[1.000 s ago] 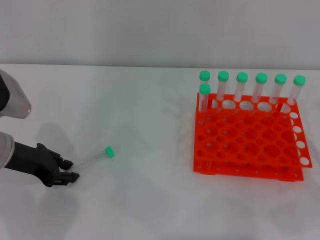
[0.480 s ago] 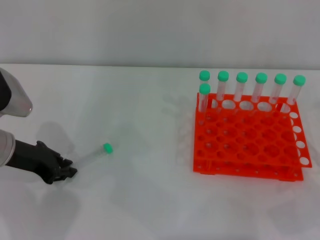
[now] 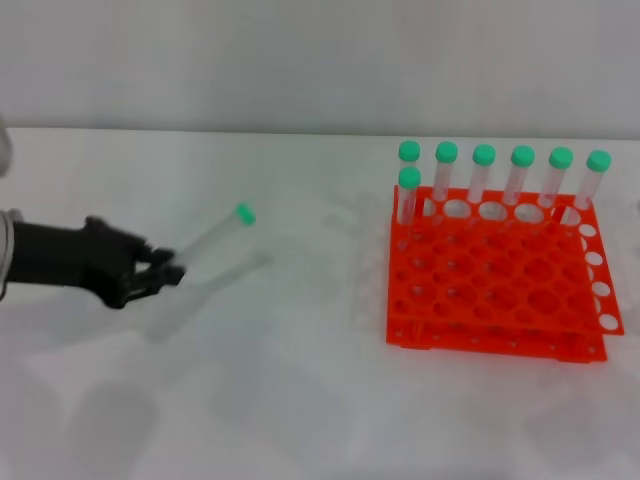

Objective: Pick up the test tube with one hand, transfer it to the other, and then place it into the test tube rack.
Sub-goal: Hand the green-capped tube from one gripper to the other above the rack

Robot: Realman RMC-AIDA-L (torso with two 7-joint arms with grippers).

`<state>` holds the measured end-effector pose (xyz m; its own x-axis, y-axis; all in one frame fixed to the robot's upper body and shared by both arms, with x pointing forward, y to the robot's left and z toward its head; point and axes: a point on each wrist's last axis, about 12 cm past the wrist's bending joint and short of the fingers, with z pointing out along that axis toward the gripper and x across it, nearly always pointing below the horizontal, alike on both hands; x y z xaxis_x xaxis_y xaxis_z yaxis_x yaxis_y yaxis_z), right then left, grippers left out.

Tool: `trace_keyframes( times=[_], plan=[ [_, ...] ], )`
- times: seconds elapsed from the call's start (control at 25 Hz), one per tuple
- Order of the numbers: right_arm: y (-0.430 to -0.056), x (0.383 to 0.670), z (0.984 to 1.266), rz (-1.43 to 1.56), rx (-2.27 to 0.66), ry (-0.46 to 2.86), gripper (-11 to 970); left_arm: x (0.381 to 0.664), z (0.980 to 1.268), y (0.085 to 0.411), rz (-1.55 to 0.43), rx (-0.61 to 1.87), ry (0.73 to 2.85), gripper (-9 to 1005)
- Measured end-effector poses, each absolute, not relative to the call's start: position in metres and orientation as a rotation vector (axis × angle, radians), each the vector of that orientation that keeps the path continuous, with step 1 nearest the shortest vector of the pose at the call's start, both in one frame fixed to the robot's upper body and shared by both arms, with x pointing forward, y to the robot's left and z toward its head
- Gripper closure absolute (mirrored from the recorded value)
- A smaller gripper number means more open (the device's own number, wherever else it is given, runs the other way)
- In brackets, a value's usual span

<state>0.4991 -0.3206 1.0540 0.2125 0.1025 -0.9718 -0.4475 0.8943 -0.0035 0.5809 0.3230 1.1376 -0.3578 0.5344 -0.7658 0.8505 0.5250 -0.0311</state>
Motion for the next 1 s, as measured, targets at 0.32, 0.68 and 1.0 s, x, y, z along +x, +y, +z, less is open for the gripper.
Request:
trace_keyframes(
  times=[0.32,0.68,1.0],
  plan=[
    [-0.305,0.495,1.062,0.638,-0.452,1.299,134,0.562,1.152,0.3,-0.805,1.239,1.704,790],
    [-0.275,0.493,1.067,0.982,-0.529,1.327,133,0.574,1.144,0.252,-0.969,1.328,1.526,780],
    [-0.252,0.496,1.06,1.046,-0.563,1.375,134,0.595,1.135,0.206,-1.021,1.36,1.601,772]
  ],
)
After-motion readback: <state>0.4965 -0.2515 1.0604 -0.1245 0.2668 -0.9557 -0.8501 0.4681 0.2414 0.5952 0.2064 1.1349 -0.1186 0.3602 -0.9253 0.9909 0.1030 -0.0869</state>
